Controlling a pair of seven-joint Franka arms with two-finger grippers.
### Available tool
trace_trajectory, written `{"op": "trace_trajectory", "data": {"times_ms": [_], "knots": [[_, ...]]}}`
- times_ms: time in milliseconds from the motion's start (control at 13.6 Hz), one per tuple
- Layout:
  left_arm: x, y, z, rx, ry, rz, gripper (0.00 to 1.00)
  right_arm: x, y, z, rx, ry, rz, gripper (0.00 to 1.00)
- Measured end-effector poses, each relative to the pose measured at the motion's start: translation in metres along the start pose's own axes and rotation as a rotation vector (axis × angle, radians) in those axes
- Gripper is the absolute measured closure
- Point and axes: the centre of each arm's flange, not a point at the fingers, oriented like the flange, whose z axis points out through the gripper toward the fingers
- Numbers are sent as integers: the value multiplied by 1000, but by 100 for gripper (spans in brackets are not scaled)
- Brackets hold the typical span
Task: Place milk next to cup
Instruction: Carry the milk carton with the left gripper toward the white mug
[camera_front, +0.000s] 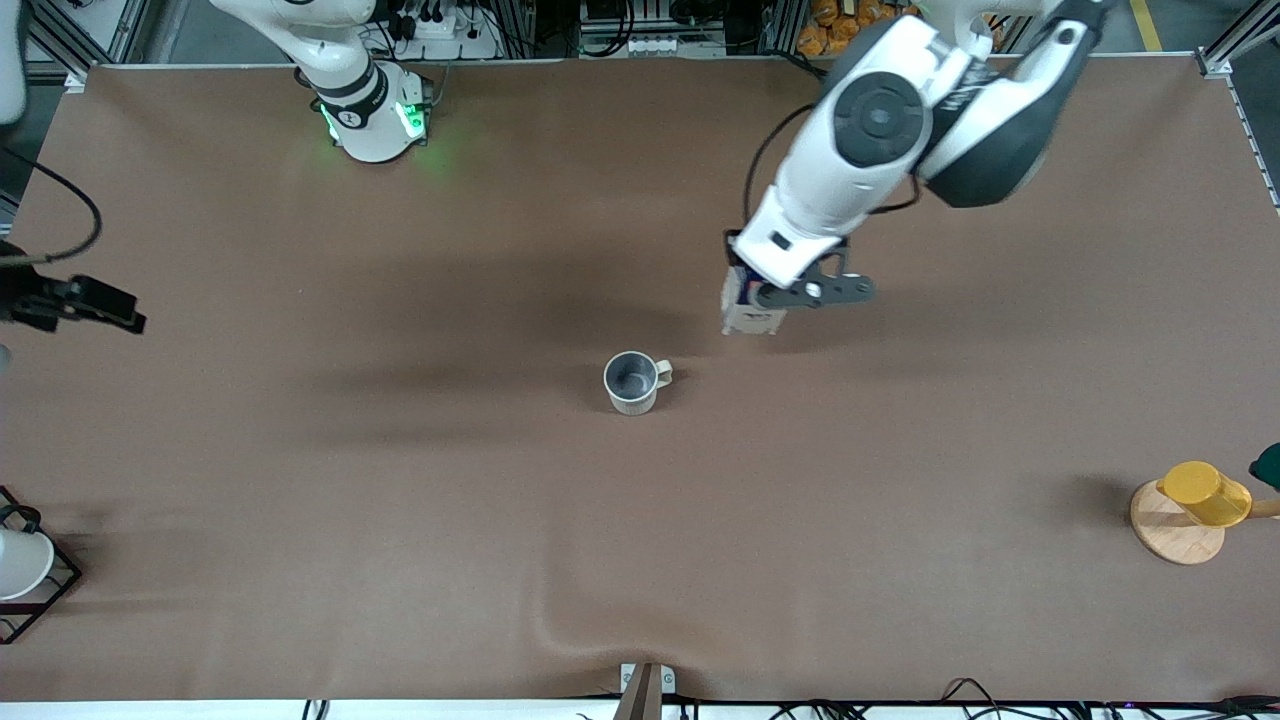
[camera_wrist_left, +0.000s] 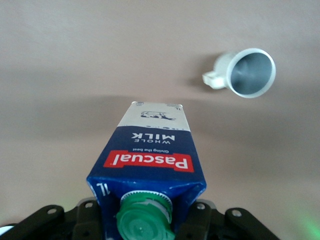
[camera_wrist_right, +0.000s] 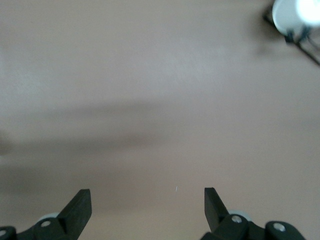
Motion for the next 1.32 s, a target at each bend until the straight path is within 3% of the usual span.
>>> {"op": "trace_trajectory", "data": {"times_ms": [147, 367, 587, 881, 1321], "knots": [[-30, 42, 27, -1, -10, 28, 45, -22, -5, -19, -4, -21, 69, 0], [-55, 84, 63, -1, 7, 39, 45, -34, -3, -35, -4, 5, 74, 0], [-49, 99, 97, -12, 10, 39, 45, -34, 21, -35, -2, 5, 47, 0], [-39, 119, 146, 30, 34, 5, 45, -34, 33, -35, 30, 6, 59, 0], [-24, 119, 147, 20, 36, -15, 45, -34, 37, -33, 48, 2, 64, 0]]}}
